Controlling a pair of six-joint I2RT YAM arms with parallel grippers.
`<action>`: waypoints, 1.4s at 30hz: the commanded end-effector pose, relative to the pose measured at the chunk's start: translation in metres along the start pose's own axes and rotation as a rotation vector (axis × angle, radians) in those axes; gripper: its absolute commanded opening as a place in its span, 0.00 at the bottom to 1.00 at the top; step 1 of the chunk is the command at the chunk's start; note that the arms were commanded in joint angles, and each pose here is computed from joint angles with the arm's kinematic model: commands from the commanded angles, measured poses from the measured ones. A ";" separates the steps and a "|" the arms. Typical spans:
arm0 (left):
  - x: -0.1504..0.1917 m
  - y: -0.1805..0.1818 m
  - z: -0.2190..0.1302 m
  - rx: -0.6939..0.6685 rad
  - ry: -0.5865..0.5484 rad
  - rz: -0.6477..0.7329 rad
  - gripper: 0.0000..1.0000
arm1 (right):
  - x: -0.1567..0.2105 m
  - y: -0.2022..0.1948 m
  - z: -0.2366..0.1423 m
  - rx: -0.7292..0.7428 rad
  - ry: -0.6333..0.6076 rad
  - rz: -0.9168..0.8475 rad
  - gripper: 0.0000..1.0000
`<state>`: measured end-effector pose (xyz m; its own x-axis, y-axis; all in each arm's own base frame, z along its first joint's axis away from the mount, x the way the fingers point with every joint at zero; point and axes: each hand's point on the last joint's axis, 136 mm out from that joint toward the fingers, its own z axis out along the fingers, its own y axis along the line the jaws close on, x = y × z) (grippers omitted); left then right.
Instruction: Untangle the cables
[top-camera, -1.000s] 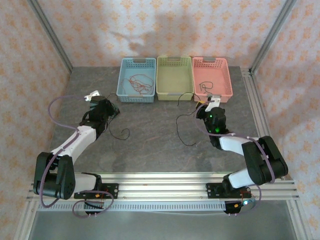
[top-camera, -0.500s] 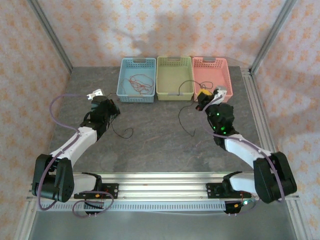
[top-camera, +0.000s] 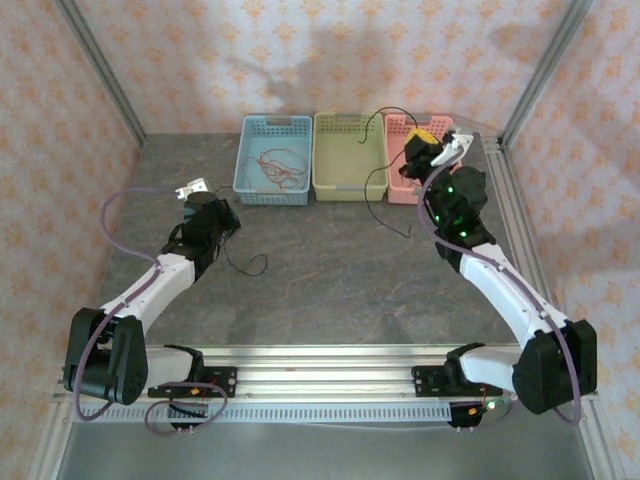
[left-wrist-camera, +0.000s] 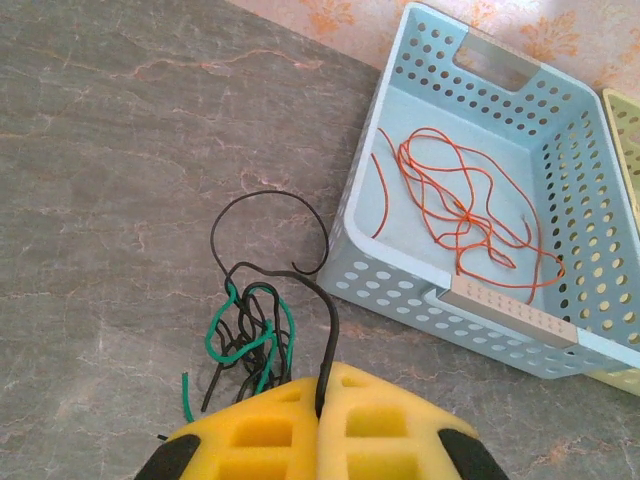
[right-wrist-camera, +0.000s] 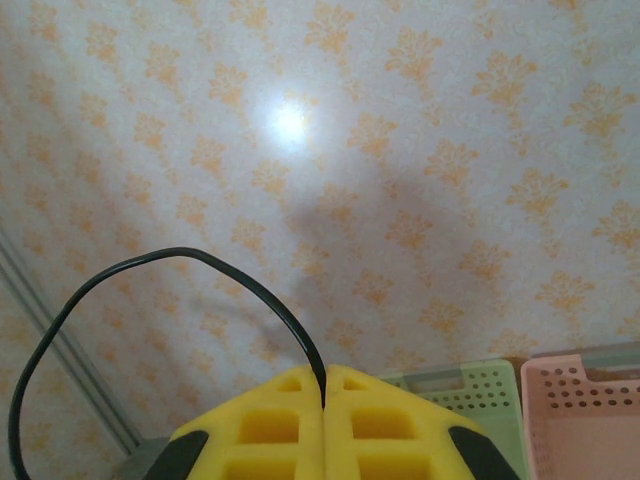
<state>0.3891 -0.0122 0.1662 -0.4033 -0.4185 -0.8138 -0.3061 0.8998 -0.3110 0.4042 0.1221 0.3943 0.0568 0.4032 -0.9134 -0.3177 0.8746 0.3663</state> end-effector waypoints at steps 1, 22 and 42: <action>-0.011 -0.002 -0.003 -0.012 -0.041 0.021 0.00 | 0.002 -0.014 0.014 0.071 0.022 -0.021 0.00; -0.012 -0.003 -0.002 -0.026 -0.041 0.037 0.00 | 0.073 -0.061 0.201 0.144 0.049 -0.002 0.00; -0.011 -0.008 0.000 -0.018 -0.036 0.056 0.00 | 0.156 -0.080 0.217 0.187 0.262 -0.056 0.49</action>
<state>0.3921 -0.0170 0.1677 -0.4104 -0.3827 -0.8277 -0.2972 0.9143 -0.2754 0.6682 0.1717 0.1883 -0.2722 0.2930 -0.9165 -0.0779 0.9427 0.3245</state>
